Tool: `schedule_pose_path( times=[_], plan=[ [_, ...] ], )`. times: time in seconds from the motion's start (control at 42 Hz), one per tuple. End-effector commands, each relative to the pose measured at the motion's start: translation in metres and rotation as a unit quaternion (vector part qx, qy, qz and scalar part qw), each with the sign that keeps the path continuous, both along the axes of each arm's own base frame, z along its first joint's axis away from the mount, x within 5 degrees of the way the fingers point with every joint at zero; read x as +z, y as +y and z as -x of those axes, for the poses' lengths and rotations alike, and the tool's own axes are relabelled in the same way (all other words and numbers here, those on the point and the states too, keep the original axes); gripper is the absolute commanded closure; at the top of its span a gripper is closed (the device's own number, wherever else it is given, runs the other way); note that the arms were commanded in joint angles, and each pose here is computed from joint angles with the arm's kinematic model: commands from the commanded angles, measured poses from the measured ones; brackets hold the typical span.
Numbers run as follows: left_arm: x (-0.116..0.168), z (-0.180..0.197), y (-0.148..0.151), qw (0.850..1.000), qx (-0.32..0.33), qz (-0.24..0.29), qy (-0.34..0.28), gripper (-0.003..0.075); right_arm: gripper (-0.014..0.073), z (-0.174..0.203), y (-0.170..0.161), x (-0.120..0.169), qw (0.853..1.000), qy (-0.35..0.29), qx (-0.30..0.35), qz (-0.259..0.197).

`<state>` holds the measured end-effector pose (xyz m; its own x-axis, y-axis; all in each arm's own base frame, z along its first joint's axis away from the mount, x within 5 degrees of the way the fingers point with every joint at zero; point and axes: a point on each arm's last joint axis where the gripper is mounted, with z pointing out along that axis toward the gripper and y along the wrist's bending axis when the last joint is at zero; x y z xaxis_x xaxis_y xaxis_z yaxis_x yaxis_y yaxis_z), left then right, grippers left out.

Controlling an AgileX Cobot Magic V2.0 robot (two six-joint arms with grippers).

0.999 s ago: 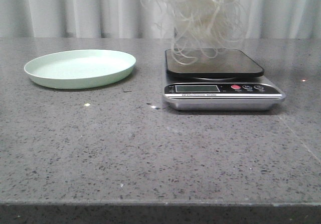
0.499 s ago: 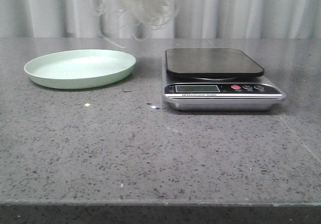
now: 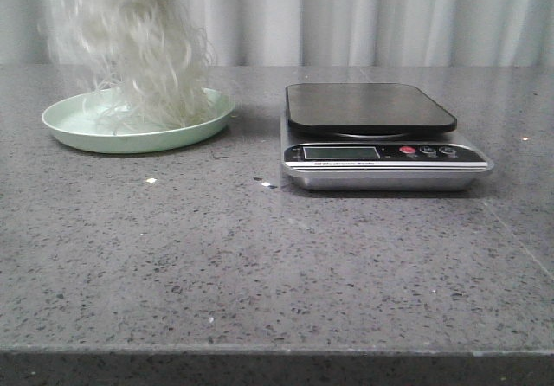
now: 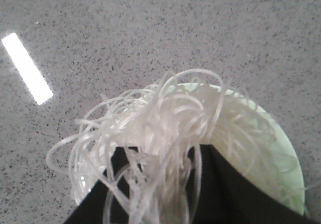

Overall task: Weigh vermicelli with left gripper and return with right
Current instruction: 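Lift the vermicelli with the right gripper and carry it over the plate, then lower the vermicelli onto the plate, open the right gripper and lift away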

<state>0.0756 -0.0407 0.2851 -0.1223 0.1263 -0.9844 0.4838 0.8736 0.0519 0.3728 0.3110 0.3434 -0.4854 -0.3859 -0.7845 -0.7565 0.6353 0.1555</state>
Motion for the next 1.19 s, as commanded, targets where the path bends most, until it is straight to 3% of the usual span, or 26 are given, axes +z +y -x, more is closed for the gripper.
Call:
schedule_pose_path(
  times=[0.0, 0.357, 0.737, 0.856, 1.047, 1.165],
  plan=[
    [0.017, 0.0, -0.002, 0.999, -0.009, 0.029, -0.044, 0.0584, 0.0444, 0.007, -0.006, 0.038, 0.998, -0.04, -0.005, -0.048],
    [0.017, 0.0, -0.002, 0.999, -0.009, 0.029, -0.044, 0.0584, 0.0444, -0.001, 0.002, 0.003, 1.0, 0.008, 0.007, -0.007],
    [0.017, 0.0, -0.002, 0.999, -0.009, 0.029, -0.044, 0.0584, 0.0438, -0.001, 0.002, 0.001, 1.0, 0.014, 0.01, -0.003],
    [0.017, 0.0, -0.002, 0.999, -0.009, 0.029, -0.044, 0.0584, 0.0347, 0.001, 0.002, 0.002, 1.0, 0.015, 0.011, -0.001],
    [0.017, 0.0, -0.002, 0.999, -0.009, 0.029, -0.044, 0.0584, 0.0085, 0.004, 0.0, 0.006, 1.0, 0.018, 0.015, 0.001],
    [0.017, 0.0, -0.002, 0.999, -0.009, 0.029, -0.044, 0.0584, 0.0046, 0.007, -0.002, 0.011, 1.0, 0.017, 0.018, 0.002]
  ],
)
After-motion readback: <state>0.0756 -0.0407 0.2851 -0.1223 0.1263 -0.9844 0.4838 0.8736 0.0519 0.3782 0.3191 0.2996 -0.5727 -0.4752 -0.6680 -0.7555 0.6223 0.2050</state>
